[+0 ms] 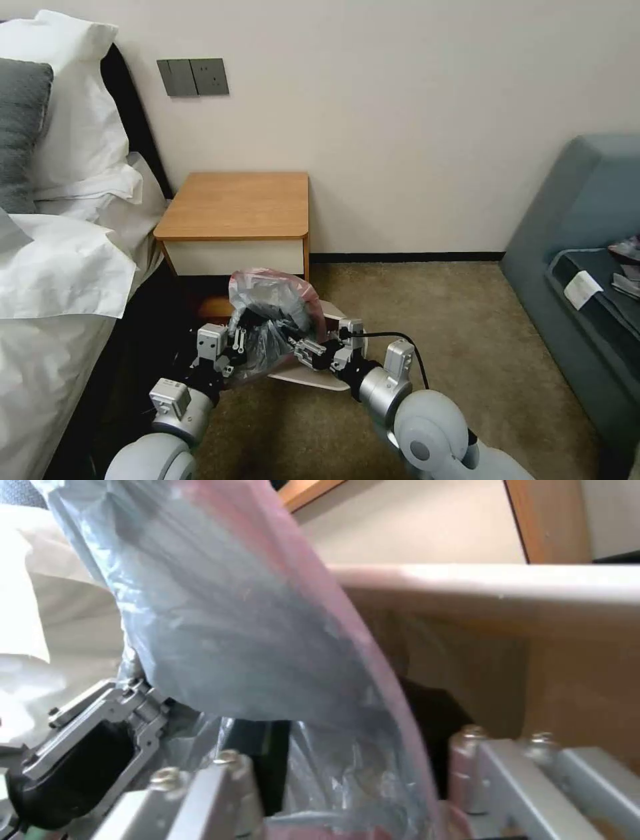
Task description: Pick up the garbage bag from the table and place it over the trash can.
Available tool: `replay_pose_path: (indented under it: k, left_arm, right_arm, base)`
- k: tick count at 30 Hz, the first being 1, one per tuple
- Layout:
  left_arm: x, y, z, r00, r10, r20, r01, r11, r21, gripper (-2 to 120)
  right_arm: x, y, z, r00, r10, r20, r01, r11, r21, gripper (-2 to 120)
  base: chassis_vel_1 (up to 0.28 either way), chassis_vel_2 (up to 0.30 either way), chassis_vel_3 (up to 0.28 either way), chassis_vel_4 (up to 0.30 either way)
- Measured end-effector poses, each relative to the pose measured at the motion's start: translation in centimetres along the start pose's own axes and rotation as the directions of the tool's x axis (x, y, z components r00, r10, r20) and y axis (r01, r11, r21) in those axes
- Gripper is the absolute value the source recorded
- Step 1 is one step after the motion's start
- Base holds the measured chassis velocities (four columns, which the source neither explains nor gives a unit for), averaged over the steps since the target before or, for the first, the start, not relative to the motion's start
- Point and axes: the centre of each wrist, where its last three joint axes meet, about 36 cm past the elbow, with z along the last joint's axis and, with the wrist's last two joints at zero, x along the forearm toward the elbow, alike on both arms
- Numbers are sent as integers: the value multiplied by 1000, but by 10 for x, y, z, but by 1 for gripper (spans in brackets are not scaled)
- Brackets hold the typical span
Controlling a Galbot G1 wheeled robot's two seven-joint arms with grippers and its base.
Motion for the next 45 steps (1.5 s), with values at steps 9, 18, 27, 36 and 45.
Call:
replay_pose_path:
  k: [9, 18, 27, 36, 45]
  left_arm:
    - [-3, 1, 3, 1000, -16, -4, 16, 1000, 10, 3]
    - [-6, 9, 8, 999, -39, -31, 38, 999, -15, 3]
    - [-8, 13, 15, 999, -44, -28, 42, 996, -73, 3]
    - [-7, 15, 17, 999, -3, 40, 6, 997, -82, 3]
    - [-5, 18, 17, 995, 32, 97, -28, 999, -42, 3]
  right_arm:
    - [3, 3, 3, 1000, -1, 8, 1, 1000, 0, 7]
    - [21, 7, -6, 999, -18, 47, 17, 999, 28, 0]
    - [43, 2, -20, 997, -11, 81, 6, 998, 59, 0]
    - [68, -18, -36, 994, 50, 97, -60, 993, 101, 0]
    - [82, -37, -44, 991, 103, 90, -116, 982, 149, 0]
  base:
    - [0, 0, 0, 0]
    - [0, 0, 0, 0]
    - [0, 0, 0, 0]
    - [0, 0, 0, 0]
    - [0, 0, 0, 0]
